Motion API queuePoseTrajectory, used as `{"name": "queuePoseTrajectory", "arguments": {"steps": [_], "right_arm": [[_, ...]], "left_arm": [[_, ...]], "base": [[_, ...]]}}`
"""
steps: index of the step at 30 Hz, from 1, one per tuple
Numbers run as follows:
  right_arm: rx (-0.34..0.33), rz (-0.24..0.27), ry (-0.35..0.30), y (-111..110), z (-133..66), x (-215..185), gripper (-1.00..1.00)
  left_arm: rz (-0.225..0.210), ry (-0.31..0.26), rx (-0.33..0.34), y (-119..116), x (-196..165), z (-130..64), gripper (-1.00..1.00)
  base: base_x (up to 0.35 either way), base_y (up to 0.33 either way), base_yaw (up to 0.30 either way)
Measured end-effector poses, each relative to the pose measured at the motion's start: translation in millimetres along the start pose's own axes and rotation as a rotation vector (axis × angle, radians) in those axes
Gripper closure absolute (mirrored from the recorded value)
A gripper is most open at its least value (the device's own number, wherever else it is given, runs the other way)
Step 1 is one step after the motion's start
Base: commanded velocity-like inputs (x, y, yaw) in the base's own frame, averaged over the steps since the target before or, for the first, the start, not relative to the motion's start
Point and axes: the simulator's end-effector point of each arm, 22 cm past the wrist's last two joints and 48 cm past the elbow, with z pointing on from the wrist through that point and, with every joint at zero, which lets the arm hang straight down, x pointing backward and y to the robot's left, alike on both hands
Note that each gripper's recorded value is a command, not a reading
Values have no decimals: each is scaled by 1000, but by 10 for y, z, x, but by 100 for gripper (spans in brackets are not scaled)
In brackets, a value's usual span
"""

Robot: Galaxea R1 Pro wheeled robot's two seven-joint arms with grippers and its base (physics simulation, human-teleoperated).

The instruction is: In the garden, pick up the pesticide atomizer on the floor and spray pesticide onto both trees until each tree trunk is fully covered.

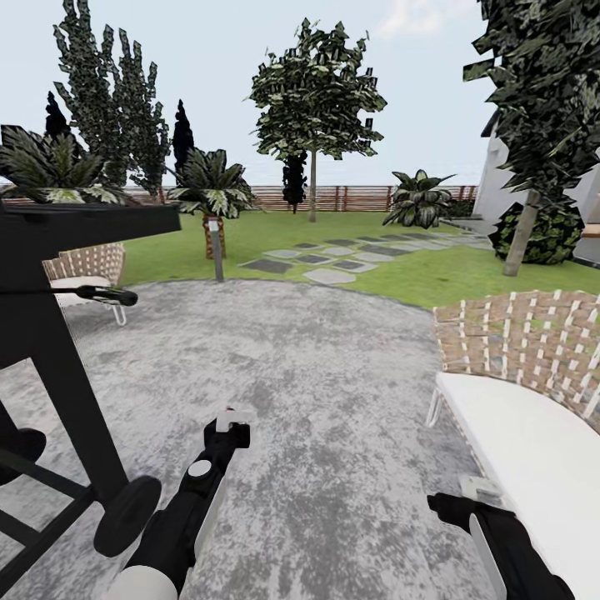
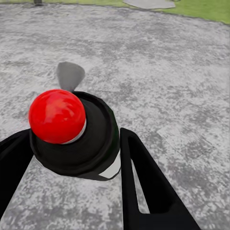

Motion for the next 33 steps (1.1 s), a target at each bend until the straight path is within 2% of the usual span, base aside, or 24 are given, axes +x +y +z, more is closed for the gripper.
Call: {"name": "queuePoseTrajectory", "arguments": {"steps": [33], "right_arm": [[-1,0,-1,2,-4,-2,-100]], "left_arm": [[0,-2,0,0,-10,-3,100]], "base": [[337,0,0]]}}
